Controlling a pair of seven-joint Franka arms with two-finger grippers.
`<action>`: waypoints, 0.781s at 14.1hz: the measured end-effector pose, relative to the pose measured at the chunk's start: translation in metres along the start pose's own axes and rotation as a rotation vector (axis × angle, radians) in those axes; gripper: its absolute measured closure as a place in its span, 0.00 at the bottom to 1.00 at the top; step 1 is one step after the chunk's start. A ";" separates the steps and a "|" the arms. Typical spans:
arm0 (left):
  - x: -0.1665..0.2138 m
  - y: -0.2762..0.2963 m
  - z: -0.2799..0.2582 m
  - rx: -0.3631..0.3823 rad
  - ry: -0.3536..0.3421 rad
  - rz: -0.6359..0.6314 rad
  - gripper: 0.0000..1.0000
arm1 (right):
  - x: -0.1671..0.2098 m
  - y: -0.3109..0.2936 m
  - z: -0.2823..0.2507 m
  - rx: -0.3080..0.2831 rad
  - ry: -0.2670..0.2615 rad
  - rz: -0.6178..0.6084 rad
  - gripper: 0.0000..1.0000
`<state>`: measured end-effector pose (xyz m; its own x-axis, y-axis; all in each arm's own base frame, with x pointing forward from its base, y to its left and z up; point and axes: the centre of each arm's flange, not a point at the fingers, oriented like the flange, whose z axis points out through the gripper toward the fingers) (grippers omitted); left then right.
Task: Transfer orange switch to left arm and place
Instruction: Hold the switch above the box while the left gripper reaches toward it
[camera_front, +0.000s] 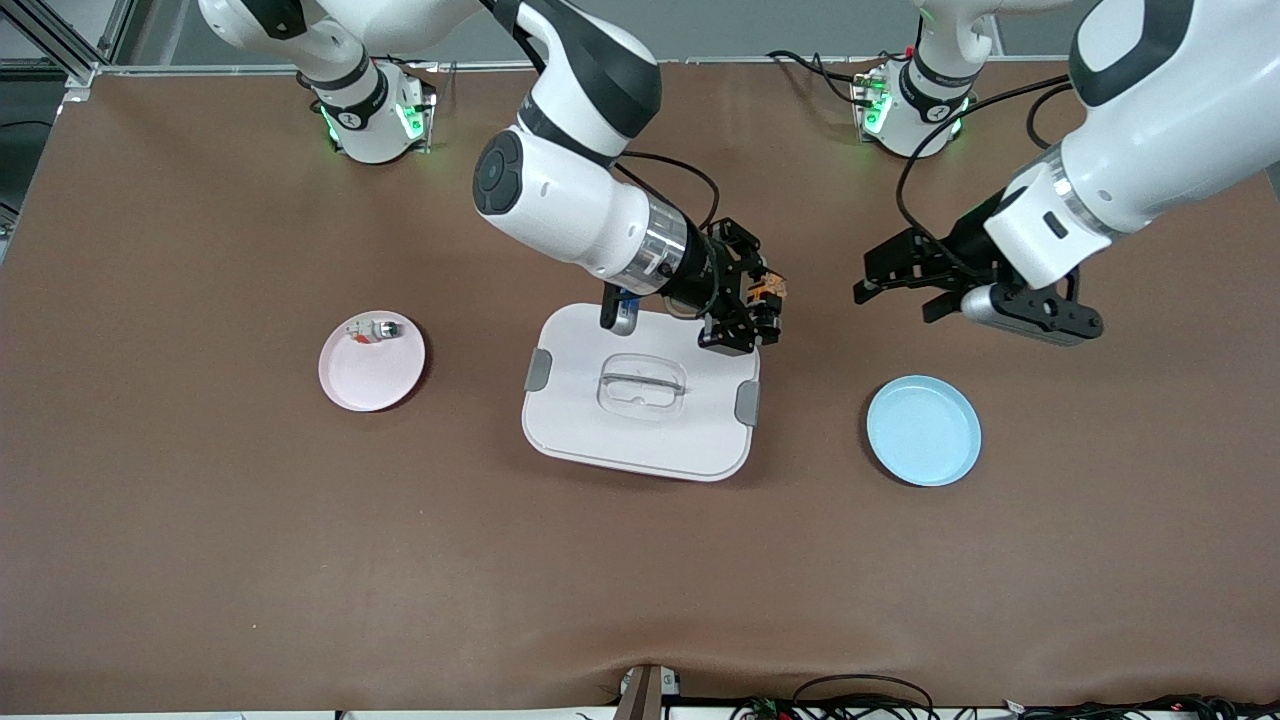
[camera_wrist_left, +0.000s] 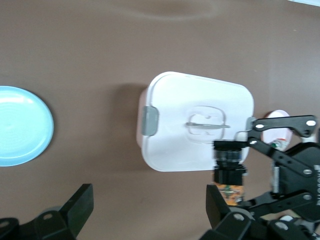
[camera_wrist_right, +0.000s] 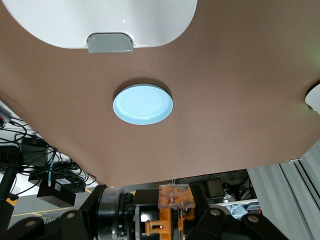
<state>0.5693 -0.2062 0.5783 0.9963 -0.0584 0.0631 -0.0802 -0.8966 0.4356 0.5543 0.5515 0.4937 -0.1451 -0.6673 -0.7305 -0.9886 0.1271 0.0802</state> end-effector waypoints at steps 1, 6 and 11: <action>0.000 0.001 0.003 -0.024 -0.005 0.017 0.13 | 0.000 0.000 0.001 -0.001 -0.002 0.009 0.28; 0.000 0.003 0.024 -0.126 -0.052 0.036 0.19 | -0.009 0.000 -0.007 0.003 -0.027 0.039 0.28; -0.002 0.013 0.032 -0.201 -0.074 0.016 0.22 | -0.018 0.001 -0.014 0.009 -0.046 0.048 0.28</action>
<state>0.5677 -0.2319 0.5554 0.9938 -0.1106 0.0091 -0.0934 -0.7903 0.6056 0.5550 0.5534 0.5160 -0.1901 -0.6262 -0.7562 -0.9802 0.1647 0.1101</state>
